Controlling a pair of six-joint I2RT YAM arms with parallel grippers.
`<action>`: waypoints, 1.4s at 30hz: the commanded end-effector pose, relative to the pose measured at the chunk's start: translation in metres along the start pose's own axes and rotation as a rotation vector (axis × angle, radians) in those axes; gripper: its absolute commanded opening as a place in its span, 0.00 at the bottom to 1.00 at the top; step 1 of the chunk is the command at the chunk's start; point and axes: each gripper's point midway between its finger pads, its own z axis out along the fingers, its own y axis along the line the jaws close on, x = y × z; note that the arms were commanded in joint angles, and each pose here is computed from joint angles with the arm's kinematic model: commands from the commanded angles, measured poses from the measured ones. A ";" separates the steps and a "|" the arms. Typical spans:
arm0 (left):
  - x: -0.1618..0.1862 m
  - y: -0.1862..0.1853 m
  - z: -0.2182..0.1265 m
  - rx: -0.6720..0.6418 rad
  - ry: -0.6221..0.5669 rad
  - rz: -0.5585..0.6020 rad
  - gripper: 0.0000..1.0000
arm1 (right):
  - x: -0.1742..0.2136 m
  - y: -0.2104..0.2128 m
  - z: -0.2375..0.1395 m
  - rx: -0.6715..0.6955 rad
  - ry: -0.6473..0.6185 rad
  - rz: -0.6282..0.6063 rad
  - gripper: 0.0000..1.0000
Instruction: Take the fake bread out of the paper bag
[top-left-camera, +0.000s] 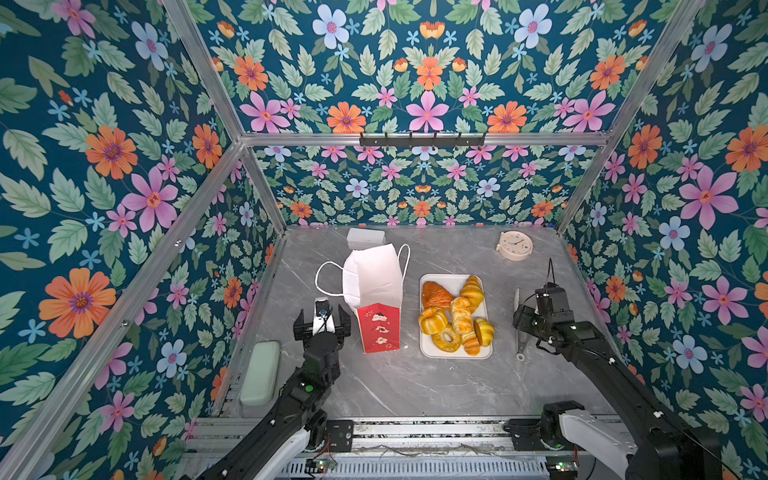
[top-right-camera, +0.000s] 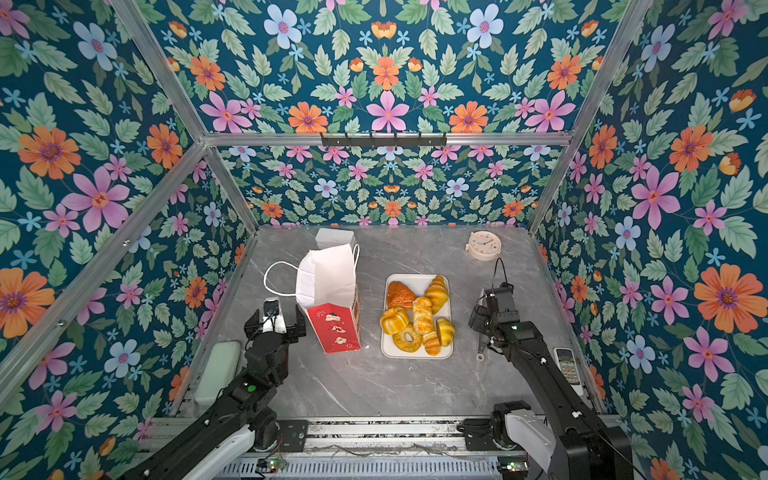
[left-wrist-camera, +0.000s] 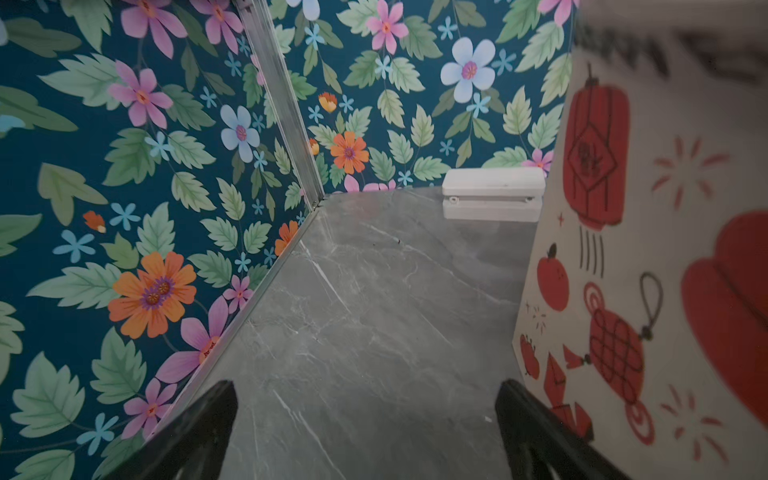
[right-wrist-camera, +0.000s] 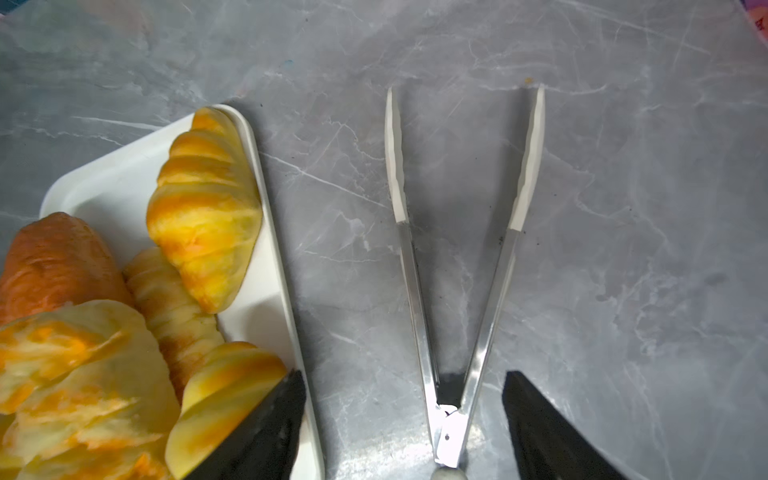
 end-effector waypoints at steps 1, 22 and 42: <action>-0.031 -0.003 0.004 0.012 -0.168 -0.095 1.00 | -0.014 0.002 -0.008 -0.020 -0.089 -0.039 0.83; 0.028 0.014 0.101 0.119 -0.069 -0.179 1.00 | -0.083 -0.004 0.003 0.076 -0.580 -0.210 0.99; 0.029 0.003 0.116 0.160 -0.033 -0.159 1.00 | -0.077 -0.020 0.076 -0.001 -0.588 -0.190 0.99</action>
